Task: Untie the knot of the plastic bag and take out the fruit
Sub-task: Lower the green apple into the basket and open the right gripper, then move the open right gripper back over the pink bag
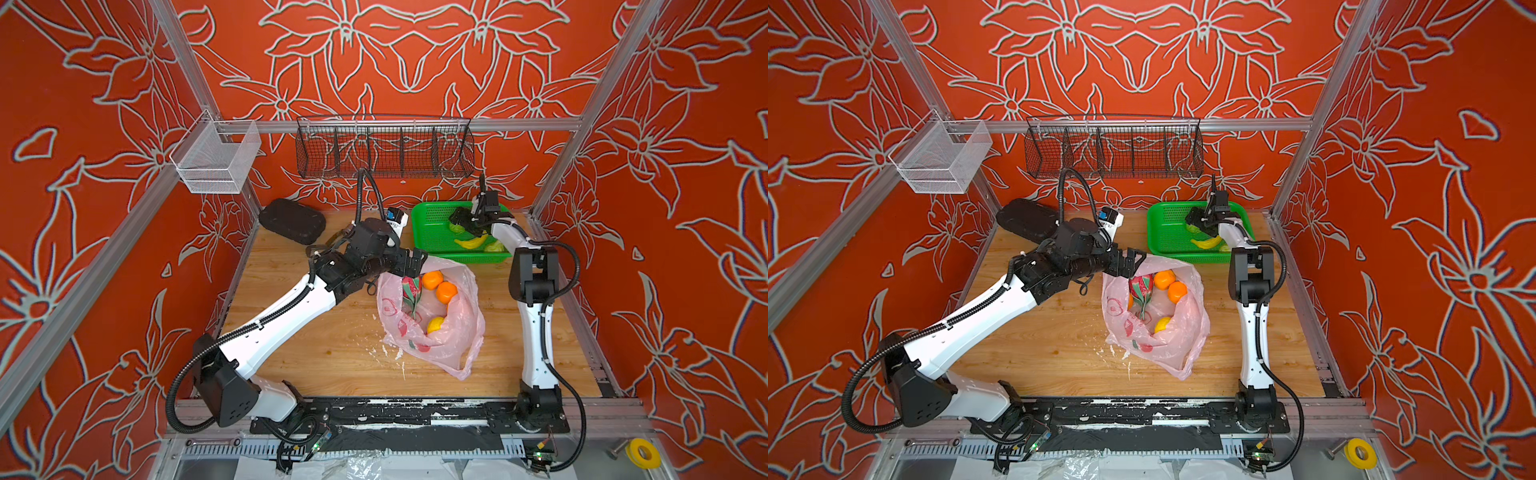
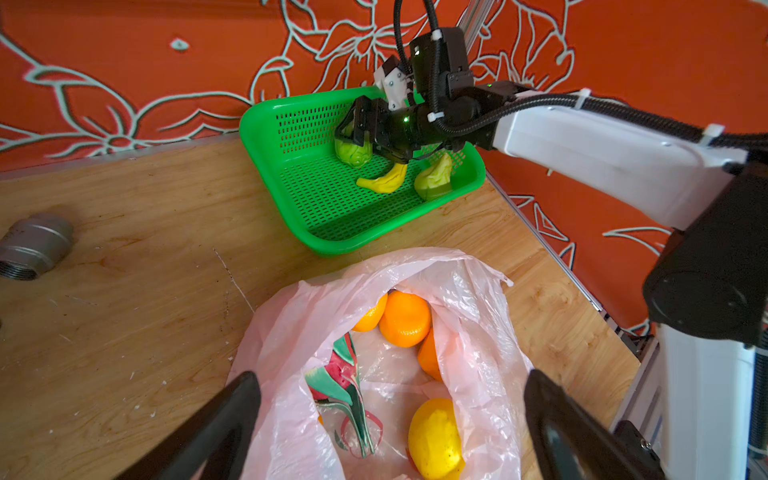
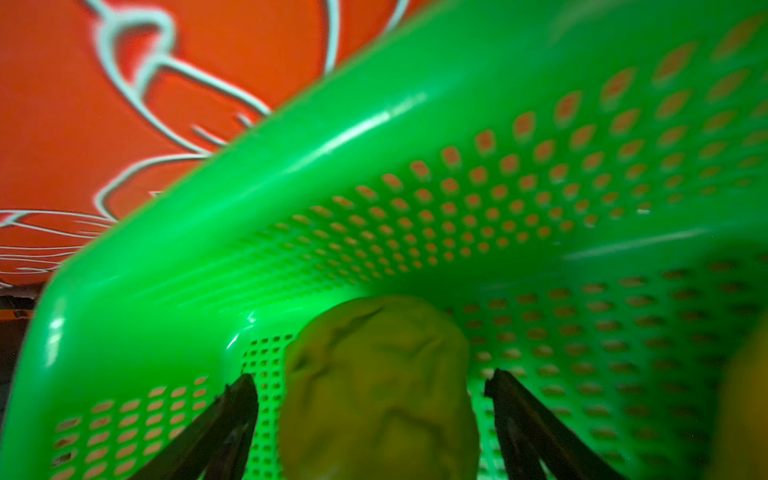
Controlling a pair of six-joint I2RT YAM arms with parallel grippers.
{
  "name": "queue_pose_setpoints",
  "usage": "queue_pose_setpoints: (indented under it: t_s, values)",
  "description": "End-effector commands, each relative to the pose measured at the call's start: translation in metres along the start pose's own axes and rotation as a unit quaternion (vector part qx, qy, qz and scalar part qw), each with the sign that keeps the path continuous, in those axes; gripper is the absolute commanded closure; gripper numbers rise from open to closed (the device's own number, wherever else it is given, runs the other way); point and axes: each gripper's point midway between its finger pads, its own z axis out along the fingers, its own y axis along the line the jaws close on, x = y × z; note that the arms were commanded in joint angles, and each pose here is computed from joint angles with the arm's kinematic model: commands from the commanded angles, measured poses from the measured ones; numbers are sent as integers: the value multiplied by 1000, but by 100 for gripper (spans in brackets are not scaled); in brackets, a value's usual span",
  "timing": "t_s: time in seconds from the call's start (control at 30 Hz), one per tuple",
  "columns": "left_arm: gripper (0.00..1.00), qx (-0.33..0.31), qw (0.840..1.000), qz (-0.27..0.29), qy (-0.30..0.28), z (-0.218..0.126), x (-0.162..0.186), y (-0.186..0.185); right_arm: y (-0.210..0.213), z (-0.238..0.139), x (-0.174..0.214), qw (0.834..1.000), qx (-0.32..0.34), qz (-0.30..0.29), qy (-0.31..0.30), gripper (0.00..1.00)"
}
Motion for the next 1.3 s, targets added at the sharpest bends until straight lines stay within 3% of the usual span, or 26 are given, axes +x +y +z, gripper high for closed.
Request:
queue_pose_setpoints:
  t_s: [0.0,0.27,0.43,0.6,0.7,0.97,1.13,1.27]
  values:
    - [3,16,1000,-22,-1,-14,-3,-7,28,-64,-34,998,-5,-30,-55,10]
    - [0,50,995,-68,55,-7,28,-20,54,-184,-3,997,-21,-31,-68,13]
    - [8,33,994,-61,85,4,52,-26,57,-252,57,1000,-15,-17,-2,16]
    - [12,10,992,-29,125,16,82,-31,53,-297,132,998,7,-50,27,17]
    - [14,-3,990,-12,141,21,97,-32,44,-306,183,995,38,-70,64,17]
    - [18,-16,987,5,161,33,125,-29,38,-296,289,986,55,-41,149,17]
    - [19,-10,987,2,162,37,131,-29,26,-287,320,978,104,-68,166,16]
    - [19,43,983,2,179,47,139,-47,5,-279,342,963,150,-99,202,23]
